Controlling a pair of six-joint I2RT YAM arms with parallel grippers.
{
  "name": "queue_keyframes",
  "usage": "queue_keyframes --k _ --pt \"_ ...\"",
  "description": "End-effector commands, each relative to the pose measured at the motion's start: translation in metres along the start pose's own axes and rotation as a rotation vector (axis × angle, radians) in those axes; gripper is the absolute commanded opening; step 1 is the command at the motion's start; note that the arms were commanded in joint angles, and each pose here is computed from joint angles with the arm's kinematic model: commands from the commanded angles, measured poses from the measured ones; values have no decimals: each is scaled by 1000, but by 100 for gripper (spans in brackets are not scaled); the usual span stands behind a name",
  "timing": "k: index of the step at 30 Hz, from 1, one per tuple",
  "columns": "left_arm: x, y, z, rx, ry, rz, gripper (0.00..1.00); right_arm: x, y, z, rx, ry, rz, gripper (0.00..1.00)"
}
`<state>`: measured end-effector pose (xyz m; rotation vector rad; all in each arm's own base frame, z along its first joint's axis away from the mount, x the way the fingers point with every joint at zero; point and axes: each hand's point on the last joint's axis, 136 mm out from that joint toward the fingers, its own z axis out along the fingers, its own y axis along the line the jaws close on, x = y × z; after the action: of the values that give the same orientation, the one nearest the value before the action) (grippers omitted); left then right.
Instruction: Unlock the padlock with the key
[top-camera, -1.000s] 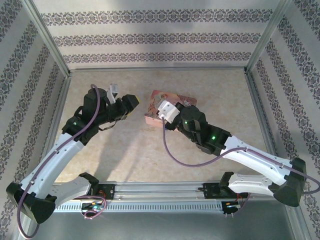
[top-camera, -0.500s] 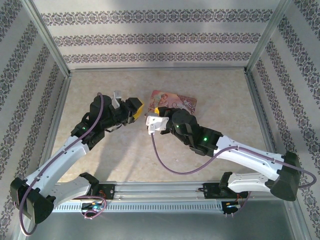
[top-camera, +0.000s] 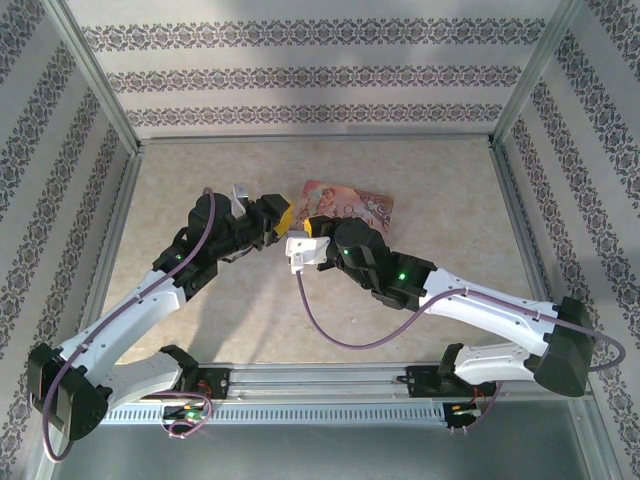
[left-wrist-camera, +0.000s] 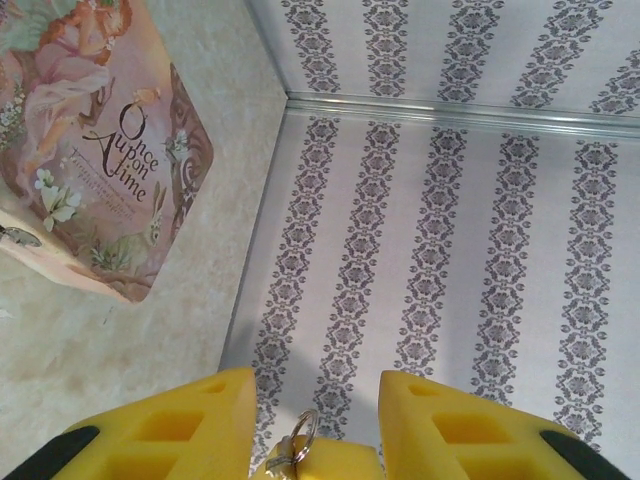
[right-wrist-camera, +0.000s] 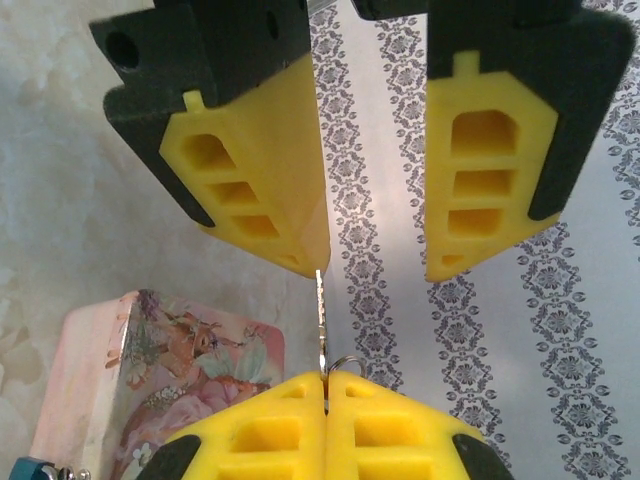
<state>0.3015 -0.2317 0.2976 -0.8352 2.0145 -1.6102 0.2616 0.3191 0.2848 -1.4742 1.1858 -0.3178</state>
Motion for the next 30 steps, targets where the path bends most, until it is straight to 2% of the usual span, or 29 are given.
queue_keyframes --k 1,8,20,28,30 --pt "5 -6 4 28 6 -42 37 -15 -11 -3 14 -50 1 0" --pt "7 -1 9 19 8 -50 35 -17 -14 -2 19 -58 9 0" --pt "5 5 8 8 -7 -55 17 -19 -14 0 13 -69 31 0" --pt "4 7 8 1 -13 -57 1 -17 -15 0 20 -59 44 0" --pt "4 8 7 -2 -17 -50 0 -16 -17 -1 21 -62 59 1"
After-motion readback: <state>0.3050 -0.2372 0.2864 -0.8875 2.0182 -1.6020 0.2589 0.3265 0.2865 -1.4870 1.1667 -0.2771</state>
